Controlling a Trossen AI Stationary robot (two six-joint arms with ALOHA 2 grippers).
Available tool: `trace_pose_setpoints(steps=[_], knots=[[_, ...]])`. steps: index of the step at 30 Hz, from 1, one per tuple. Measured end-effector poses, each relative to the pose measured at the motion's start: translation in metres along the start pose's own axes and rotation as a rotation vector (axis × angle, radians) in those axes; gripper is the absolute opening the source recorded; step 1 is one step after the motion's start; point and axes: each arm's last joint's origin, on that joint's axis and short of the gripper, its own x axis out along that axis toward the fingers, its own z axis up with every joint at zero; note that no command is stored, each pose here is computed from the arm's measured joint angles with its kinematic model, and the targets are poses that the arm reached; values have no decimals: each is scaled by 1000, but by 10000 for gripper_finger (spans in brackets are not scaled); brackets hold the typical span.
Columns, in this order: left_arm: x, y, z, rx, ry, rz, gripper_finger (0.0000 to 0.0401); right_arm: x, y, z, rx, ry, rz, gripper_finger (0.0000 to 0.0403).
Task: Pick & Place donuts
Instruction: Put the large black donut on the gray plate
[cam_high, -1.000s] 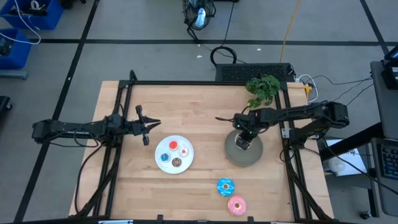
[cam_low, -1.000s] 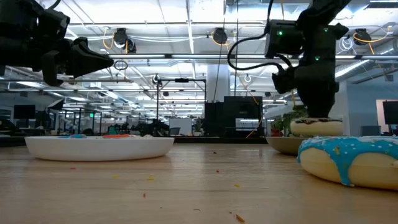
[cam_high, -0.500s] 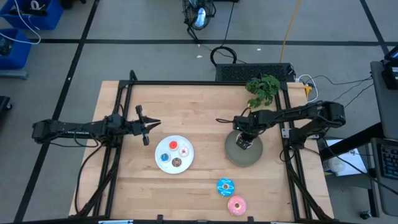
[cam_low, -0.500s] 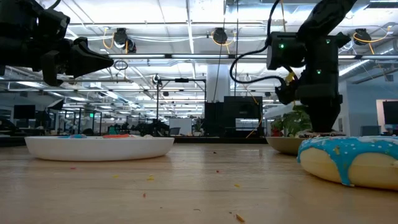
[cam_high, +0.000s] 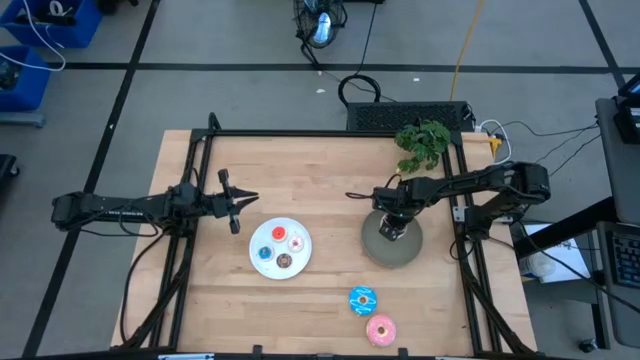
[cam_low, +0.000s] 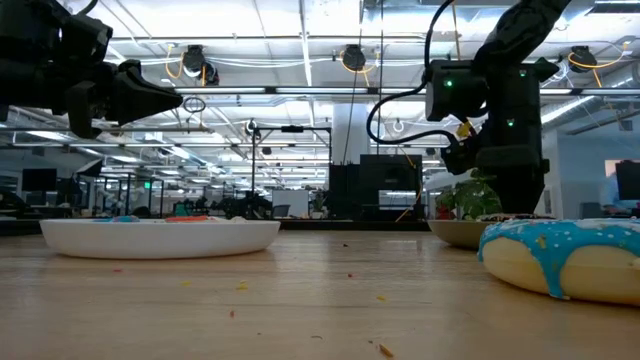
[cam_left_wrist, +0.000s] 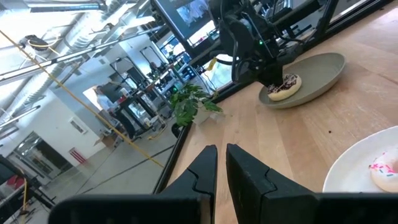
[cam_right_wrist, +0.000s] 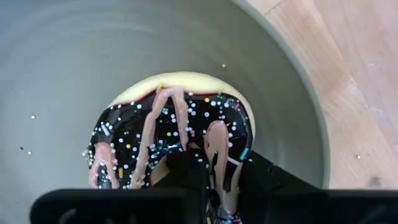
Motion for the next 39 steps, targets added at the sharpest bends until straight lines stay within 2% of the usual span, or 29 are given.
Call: trace_pose_setpoints(steps=[10, 25, 39], knots=[[0, 0, 0, 0, 0, 0, 42, 0, 0, 0, -7, -4, -1, 74], [0, 0, 0, 0, 0, 0, 42, 0, 0, 0, -22, -10, -11, 84], [0, 0, 0, 0, 0, 1, 42, -4, 0, 0, -32, -37, -11, 212]])
